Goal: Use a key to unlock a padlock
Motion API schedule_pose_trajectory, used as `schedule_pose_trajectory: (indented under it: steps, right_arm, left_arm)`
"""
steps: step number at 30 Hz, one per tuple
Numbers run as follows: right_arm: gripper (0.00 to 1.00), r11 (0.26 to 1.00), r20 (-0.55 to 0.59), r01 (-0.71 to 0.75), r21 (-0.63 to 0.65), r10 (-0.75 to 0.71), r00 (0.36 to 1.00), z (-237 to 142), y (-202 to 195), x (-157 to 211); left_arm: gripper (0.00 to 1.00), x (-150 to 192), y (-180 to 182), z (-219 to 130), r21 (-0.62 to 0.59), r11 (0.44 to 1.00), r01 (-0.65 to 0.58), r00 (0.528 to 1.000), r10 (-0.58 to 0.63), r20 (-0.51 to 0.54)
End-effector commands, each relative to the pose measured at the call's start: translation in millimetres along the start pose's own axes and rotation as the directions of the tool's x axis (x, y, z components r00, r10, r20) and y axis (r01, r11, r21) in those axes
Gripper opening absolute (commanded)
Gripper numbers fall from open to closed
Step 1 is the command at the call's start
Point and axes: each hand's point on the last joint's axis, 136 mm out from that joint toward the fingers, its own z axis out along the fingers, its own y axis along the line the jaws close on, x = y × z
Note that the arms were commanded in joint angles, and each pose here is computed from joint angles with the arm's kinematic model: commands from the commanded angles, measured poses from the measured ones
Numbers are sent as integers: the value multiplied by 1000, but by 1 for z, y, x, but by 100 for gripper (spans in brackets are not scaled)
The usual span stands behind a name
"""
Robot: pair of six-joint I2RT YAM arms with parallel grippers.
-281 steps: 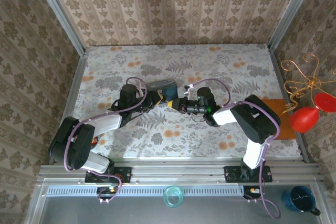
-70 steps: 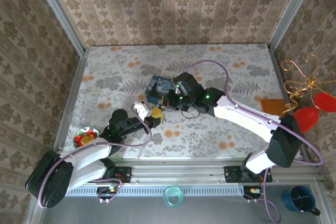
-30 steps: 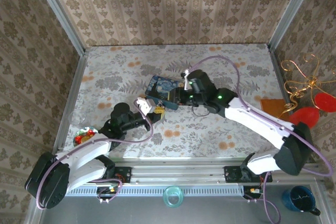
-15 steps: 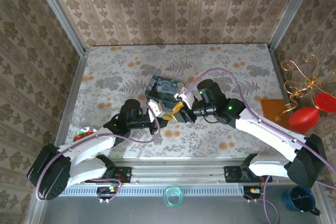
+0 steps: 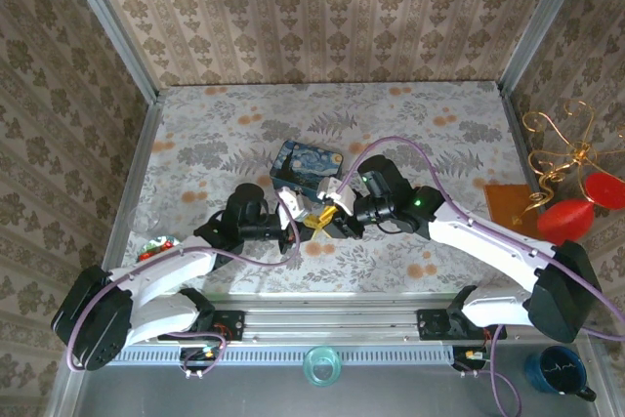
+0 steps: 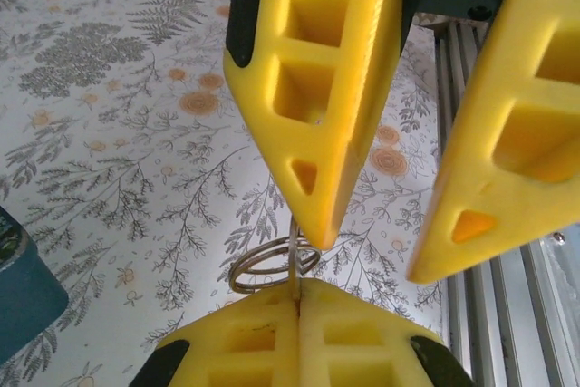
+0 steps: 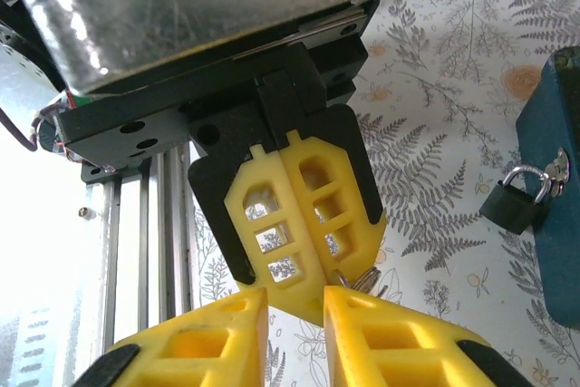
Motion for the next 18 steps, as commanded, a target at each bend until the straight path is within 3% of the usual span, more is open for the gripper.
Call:
schedule_pose_trajectory:
  steps: [1,5,18]
  right_arm:
    - [22,1000,-20,20,10,-20,1000,2,-1,2]
    - [20,999,-49,22,44,-19,999,4,-9,6]
    - [27,991,-76,41,124,-32,997,2,-23,10]
  left_arm:
    - [0,-13,-10,1,54,998,-46,999,45,25]
    - [0,-12,-11,1,61,997,-44,999,43,22]
    - [0,-10,-17,3,86,995,-46,999,45,13]
